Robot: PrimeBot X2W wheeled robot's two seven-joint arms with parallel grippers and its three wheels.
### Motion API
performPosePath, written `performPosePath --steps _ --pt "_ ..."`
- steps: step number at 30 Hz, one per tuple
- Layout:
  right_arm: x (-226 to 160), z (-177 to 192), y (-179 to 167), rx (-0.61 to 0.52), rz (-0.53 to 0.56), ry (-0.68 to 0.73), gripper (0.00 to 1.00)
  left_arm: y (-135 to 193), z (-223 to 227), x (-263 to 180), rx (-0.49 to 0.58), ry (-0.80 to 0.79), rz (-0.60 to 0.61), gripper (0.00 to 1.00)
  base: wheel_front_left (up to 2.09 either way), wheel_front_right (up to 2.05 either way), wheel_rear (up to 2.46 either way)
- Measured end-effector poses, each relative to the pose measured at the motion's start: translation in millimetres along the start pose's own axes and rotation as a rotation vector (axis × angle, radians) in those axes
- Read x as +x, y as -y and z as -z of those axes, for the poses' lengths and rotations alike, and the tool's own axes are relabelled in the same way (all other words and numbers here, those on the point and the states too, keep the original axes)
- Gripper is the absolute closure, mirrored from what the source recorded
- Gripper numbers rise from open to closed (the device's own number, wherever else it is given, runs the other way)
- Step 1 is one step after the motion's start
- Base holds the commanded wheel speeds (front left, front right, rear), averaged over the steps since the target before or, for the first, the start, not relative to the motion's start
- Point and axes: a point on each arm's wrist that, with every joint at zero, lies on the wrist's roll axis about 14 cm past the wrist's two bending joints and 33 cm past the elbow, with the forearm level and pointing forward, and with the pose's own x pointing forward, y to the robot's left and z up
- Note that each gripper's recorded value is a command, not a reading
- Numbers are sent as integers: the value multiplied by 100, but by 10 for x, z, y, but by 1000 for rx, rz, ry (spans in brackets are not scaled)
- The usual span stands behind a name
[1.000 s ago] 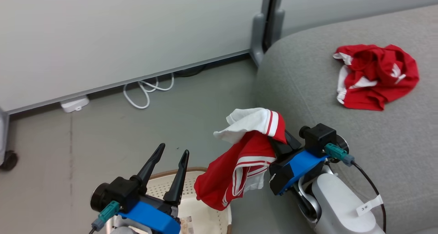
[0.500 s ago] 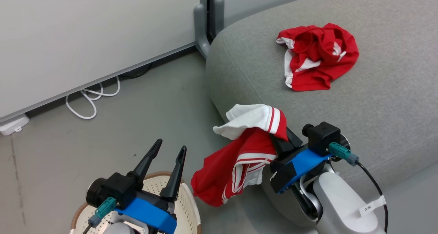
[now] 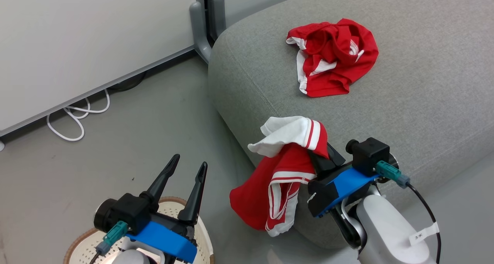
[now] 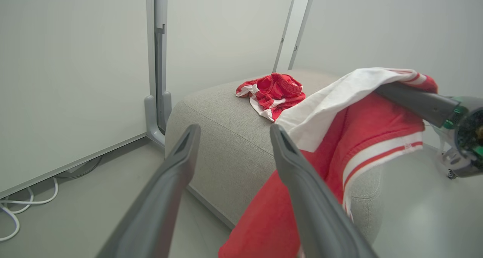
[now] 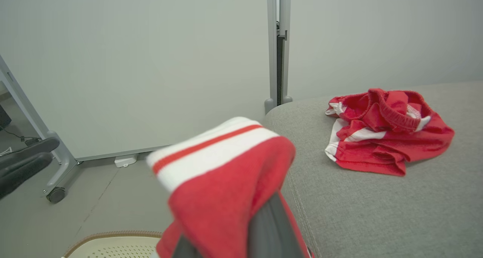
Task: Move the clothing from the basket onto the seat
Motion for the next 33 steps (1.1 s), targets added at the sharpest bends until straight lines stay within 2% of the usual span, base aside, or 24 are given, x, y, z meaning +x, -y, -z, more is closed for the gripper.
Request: performPosePath --steps 13,19,33 --pt "116 -66 85 -9 23 23 100 -93 0 -42 -5 5 -27 0 0 0 0" --pt "380 -474 343 -26 85 136 100 -201 22 -17 -10 9 -35 0 0 0 0" --pt "1265 -1595 1041 -229 257 327 100 -639 168 161 -12 30 -28 0 0 0 0"
